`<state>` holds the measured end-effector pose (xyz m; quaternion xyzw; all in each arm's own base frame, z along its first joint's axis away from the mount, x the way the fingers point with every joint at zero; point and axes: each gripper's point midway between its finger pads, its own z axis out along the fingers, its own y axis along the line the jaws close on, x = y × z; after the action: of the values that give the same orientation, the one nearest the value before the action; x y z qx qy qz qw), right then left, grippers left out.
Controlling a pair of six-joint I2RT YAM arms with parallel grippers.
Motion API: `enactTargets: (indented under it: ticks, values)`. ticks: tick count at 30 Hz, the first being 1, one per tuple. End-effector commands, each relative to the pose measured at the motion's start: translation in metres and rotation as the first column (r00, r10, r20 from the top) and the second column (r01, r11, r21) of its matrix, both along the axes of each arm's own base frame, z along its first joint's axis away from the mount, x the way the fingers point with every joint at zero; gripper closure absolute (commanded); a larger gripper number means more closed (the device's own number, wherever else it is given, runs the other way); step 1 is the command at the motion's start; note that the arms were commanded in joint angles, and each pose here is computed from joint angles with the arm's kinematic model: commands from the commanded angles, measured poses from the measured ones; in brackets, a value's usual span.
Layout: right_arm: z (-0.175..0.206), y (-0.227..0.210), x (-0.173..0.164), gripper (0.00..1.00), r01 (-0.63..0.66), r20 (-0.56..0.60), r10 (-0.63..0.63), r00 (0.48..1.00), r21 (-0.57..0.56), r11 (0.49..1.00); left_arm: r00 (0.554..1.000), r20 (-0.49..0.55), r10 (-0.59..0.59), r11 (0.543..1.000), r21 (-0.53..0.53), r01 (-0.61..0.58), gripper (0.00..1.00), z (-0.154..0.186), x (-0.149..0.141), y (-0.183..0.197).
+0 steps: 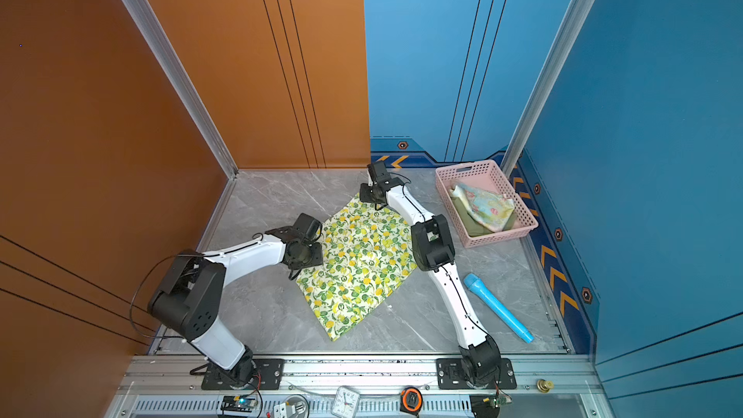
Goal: Fold and stack skirts
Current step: Rotate the skirt at the center of the table.
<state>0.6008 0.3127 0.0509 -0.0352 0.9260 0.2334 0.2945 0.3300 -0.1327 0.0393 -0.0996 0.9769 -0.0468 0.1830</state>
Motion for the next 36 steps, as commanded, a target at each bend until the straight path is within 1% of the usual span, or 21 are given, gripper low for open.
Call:
enactTargets:
  ticks: [1,2,3,4,8,10,13,15,18,21,23,26,29,32,36]
  values:
    - [0.060,-0.011,0.014,0.47,0.001,0.094,-0.007,0.996,0.064,0.998,0.999,0.040,0.018,1.000,0.022,-0.019,0.31,0.025,0.011,0.013]
    - [0.068,-0.018,0.013,0.44,0.005,0.101,-0.011,0.995,0.059,0.998,0.999,0.045,0.021,0.999,0.031,-0.023,0.28,0.029,0.014,0.018]
    - [0.077,-0.029,0.012,0.42,0.013,0.108,-0.018,0.994,0.047,0.999,0.997,0.079,0.028,0.999,0.023,-0.030,0.26,0.042,0.025,0.020]
    - [0.084,-0.039,0.008,0.40,0.018,0.112,-0.022,0.994,0.031,0.999,0.995,0.094,0.033,0.999,0.025,-0.035,0.25,0.048,0.032,0.025]
    - [0.096,-0.091,-0.014,0.36,0.076,0.092,-0.072,0.993,-0.042,0.996,0.990,0.138,0.020,0.999,0.030,-0.024,0.21,0.067,0.059,0.036]
    - [0.093,-0.115,-0.026,0.34,0.107,0.064,-0.103,0.993,-0.066,0.992,0.987,0.159,-0.023,0.999,0.031,0.018,0.19,0.076,0.074,0.029]
    - [0.087,-0.151,-0.047,0.33,0.160,0.006,-0.160,0.987,-0.073,0.984,0.982,0.174,-0.073,0.997,0.025,0.070,0.17,0.081,0.093,0.016]
    - [0.080,-0.166,-0.060,0.32,0.164,-0.025,-0.167,0.986,-0.097,0.982,0.980,0.171,-0.100,0.995,0.017,0.098,0.16,0.081,0.101,0.008]
    - [0.060,-0.184,-0.083,0.30,0.141,-0.098,-0.160,0.982,-0.181,0.973,0.978,0.161,-0.131,0.991,0.019,0.129,0.15,0.078,0.107,-0.001]
    - [0.050,-0.190,-0.095,0.29,0.103,-0.137,-0.134,0.981,-0.213,0.972,0.981,0.140,-0.132,0.991,0.022,0.130,0.15,0.074,0.103,0.001]
    - [0.045,-0.192,-0.099,0.28,0.080,-0.151,-0.117,0.982,-0.230,0.970,0.985,0.123,-0.118,0.993,0.026,0.115,0.15,0.071,0.094,0.008]
    - [0.035,-0.194,-0.103,0.28,0.048,-0.193,-0.099,0.976,-0.255,0.966,0.992,0.102,-0.071,0.997,0.015,0.070,0.15,0.067,0.077,0.022]
    - [0.025,-0.202,-0.117,0.29,0.048,-0.248,-0.121,0.961,-0.282,0.958,0.995,0.087,-0.039,0.999,0.006,0.038,0.15,0.064,0.056,0.032]
    - [0.017,-0.210,-0.130,0.29,0.038,-0.266,-0.128,0.956,-0.319,0.947,0.998,0.064,-0.016,1.000,0.012,0.016,0.15,0.056,0.036,0.041]
    - [0.006,-0.213,-0.141,0.30,0.033,-0.295,-0.138,0.945,-0.335,0.942,1.000,0.028,0.008,1.000,0.004,-0.008,0.16,0.040,0.018,0.048]
